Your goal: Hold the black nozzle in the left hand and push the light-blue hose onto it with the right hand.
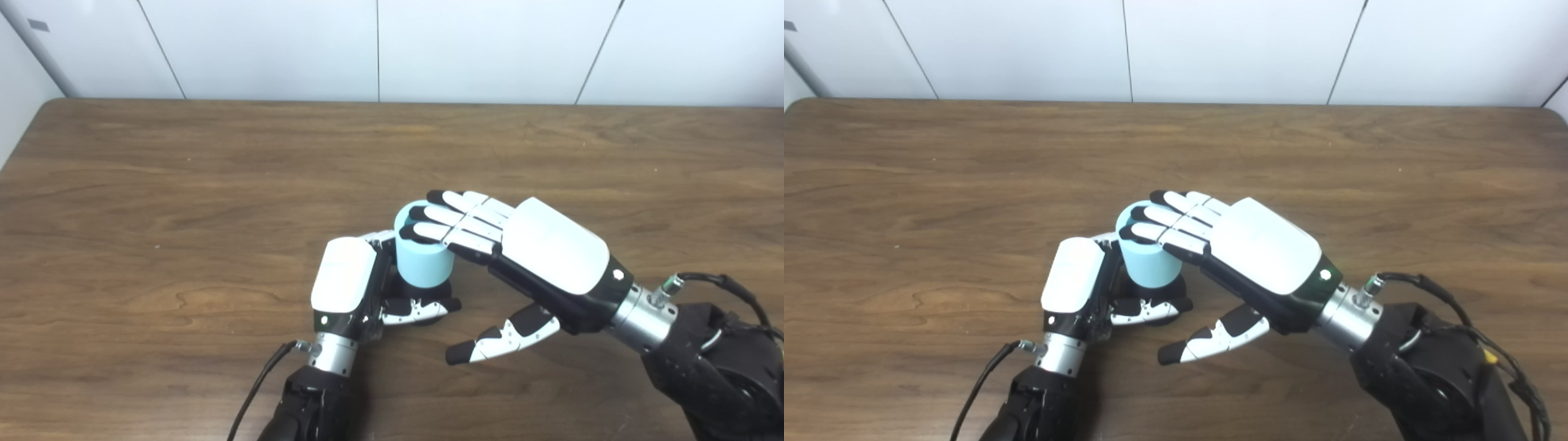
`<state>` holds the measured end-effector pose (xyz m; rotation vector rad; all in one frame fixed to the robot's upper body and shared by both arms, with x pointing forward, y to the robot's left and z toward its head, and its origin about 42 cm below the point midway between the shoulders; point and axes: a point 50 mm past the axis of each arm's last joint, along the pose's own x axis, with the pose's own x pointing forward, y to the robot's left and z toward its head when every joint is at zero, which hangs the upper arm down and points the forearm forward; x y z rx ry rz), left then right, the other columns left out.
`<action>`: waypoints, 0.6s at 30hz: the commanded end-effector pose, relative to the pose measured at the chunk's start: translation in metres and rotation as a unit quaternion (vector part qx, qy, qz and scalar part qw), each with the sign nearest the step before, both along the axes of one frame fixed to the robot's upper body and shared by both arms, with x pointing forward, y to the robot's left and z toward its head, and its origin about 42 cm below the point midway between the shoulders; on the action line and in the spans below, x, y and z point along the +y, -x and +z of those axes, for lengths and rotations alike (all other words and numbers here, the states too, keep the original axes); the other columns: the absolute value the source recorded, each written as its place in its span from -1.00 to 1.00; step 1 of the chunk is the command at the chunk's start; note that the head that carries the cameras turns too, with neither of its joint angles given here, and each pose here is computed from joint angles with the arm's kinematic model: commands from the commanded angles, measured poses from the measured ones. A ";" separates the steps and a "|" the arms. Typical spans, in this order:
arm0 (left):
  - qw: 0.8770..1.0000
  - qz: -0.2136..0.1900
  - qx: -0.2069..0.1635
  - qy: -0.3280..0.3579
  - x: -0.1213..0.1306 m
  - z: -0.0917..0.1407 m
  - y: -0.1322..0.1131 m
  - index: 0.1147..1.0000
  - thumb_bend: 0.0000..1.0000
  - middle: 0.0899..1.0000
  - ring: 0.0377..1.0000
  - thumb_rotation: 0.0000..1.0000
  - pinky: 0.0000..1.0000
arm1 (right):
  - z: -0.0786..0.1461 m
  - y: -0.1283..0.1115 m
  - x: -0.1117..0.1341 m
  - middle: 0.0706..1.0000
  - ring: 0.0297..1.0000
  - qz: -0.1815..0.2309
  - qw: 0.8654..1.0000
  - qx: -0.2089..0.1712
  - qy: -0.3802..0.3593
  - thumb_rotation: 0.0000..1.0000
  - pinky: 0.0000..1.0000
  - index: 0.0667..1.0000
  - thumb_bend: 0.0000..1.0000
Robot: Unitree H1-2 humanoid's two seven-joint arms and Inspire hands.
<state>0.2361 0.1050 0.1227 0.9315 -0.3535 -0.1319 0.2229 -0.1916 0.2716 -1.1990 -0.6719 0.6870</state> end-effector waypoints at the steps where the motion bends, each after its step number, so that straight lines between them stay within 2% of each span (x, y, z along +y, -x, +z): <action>1: 0.996 -0.012 0.091 -0.007 -0.026 -0.033 0.032 -0.14 0.05 -0.18 -0.08 -1.00 -0.14 | -0.020 0.000 -0.007 0.80 0.87 0.002 0.997 0.045 0.056 0.49 0.81 0.74 0.11; 7: 0.996 -0.011 0.087 -0.015 -0.026 -0.033 0.032 -0.16 0.04 -0.13 -0.05 -1.00 -0.13 | -0.025 0.001 -0.008 0.80 0.86 0.008 0.997 0.053 0.059 0.51 0.81 0.76 0.11; 12: 0.996 -0.011 0.087 -0.018 -0.026 -0.033 0.031 -0.13 0.04 -0.18 -0.10 -1.00 -0.19 | -0.029 0.002 -0.008 0.77 0.83 0.009 0.996 0.058 0.060 0.50 0.82 0.75 0.13; 18: 0.996 -0.008 0.087 -0.021 -0.025 -0.033 0.031 -0.14 0.05 -0.17 -0.08 -1.00 -0.15 | -0.038 0.002 -0.008 0.76 0.82 0.009 0.995 0.068 0.069 0.52 0.82 0.73 0.13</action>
